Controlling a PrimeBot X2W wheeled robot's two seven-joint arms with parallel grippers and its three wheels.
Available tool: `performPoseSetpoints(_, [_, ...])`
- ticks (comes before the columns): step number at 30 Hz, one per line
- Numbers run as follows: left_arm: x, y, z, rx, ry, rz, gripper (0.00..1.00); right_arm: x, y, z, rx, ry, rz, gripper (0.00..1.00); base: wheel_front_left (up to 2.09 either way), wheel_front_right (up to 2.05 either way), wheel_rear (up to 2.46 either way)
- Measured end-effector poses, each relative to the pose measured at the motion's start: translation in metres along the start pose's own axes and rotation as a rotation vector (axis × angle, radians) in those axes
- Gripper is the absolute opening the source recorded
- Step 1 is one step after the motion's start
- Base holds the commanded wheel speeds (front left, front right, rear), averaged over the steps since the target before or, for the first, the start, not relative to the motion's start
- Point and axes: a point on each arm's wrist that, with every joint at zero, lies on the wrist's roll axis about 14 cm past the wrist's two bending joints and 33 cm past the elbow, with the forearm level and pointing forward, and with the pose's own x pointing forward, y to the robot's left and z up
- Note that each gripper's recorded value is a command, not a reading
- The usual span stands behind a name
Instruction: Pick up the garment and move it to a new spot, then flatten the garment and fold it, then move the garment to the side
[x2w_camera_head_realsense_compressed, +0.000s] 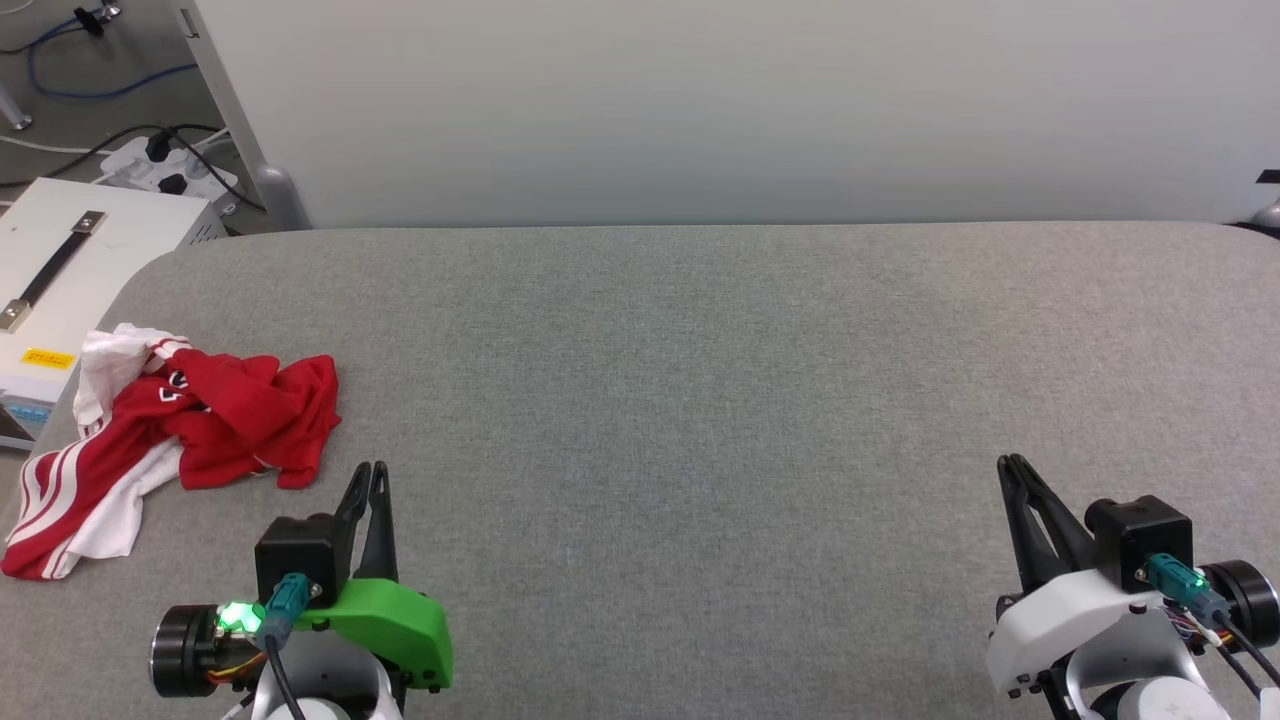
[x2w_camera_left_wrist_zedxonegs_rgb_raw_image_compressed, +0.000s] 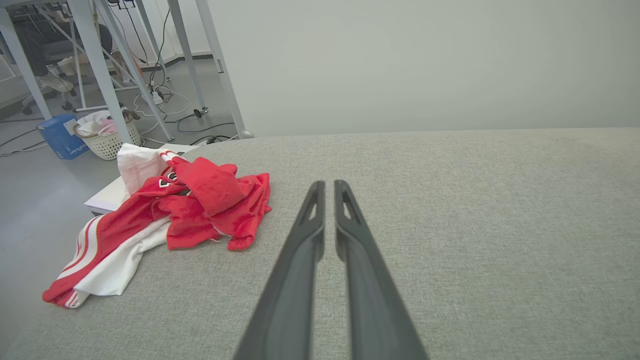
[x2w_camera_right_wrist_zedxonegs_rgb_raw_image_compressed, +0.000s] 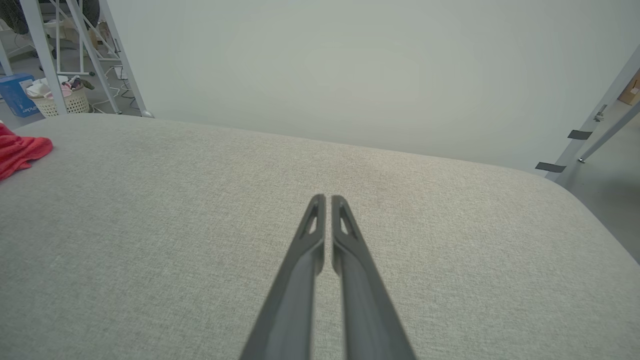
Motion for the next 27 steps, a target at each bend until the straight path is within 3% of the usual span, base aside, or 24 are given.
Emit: performPoseSetpoints(27, [0.0,-0.006,0.009,-0.009,-0.051,-0.01,1.0,-0.001,-0.007,0.013,0.053,-0.067,-0.021,1.0,0.0,0.0,0.0])
